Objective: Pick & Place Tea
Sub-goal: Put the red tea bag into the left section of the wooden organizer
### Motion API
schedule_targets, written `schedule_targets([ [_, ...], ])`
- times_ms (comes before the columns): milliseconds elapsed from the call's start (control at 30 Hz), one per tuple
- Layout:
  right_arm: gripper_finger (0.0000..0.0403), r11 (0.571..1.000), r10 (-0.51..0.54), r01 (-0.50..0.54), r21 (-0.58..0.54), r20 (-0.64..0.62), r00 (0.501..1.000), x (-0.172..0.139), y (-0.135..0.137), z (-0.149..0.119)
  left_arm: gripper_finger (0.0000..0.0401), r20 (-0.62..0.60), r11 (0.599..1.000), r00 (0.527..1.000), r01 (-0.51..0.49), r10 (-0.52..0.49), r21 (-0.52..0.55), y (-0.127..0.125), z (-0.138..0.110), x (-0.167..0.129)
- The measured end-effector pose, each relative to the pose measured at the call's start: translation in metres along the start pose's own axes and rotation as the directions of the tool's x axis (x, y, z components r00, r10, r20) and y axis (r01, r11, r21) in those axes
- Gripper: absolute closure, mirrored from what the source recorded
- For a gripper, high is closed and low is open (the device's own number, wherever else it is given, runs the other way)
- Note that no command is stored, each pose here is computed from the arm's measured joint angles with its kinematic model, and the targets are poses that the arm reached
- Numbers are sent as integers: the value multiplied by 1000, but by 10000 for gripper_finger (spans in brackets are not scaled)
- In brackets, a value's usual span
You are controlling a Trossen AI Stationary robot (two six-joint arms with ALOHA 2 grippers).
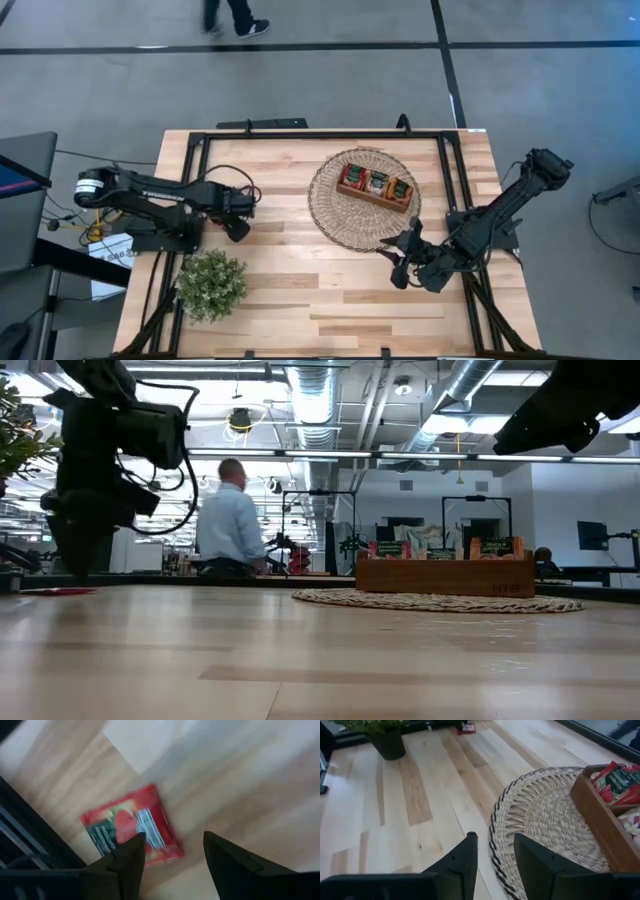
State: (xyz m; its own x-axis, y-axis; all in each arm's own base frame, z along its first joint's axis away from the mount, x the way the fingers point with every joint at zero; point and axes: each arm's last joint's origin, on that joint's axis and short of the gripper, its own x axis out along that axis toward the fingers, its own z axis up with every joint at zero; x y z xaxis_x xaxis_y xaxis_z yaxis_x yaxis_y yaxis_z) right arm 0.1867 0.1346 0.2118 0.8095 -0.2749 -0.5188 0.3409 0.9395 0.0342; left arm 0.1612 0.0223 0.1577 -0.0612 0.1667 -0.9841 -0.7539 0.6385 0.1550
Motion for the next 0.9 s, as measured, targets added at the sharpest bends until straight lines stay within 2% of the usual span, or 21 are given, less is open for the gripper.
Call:
schedule_targets([
  [200,285,1000,3,-3,-5,-1,1000,0,0,0,208,12,994,997,-79,81,-81,4,7,7],
  [333,285,1000,3,-3,-5,0,1000,0,0,0,213,-36,988,991,-131,129,-77,1,11,18],
  [533,285,1000,3,-3,-6,0,1000,0,0,0,242,-97,976,974,-210,204,-51,-6,17,35],
  [667,285,1000,2,-2,-8,0,1000,0,0,0,280,-95,976,973,-213,208,-40,-8,19,37],
  [800,285,1000,2,-2,-8,0,1000,0,0,0,347,-86,979,976,-201,200,-8,-9,21,35],
  [900,285,1000,2,-2,-8,0,1000,0,0,0,390,-46,963,962,-269,270,28,-7,23,36],
])
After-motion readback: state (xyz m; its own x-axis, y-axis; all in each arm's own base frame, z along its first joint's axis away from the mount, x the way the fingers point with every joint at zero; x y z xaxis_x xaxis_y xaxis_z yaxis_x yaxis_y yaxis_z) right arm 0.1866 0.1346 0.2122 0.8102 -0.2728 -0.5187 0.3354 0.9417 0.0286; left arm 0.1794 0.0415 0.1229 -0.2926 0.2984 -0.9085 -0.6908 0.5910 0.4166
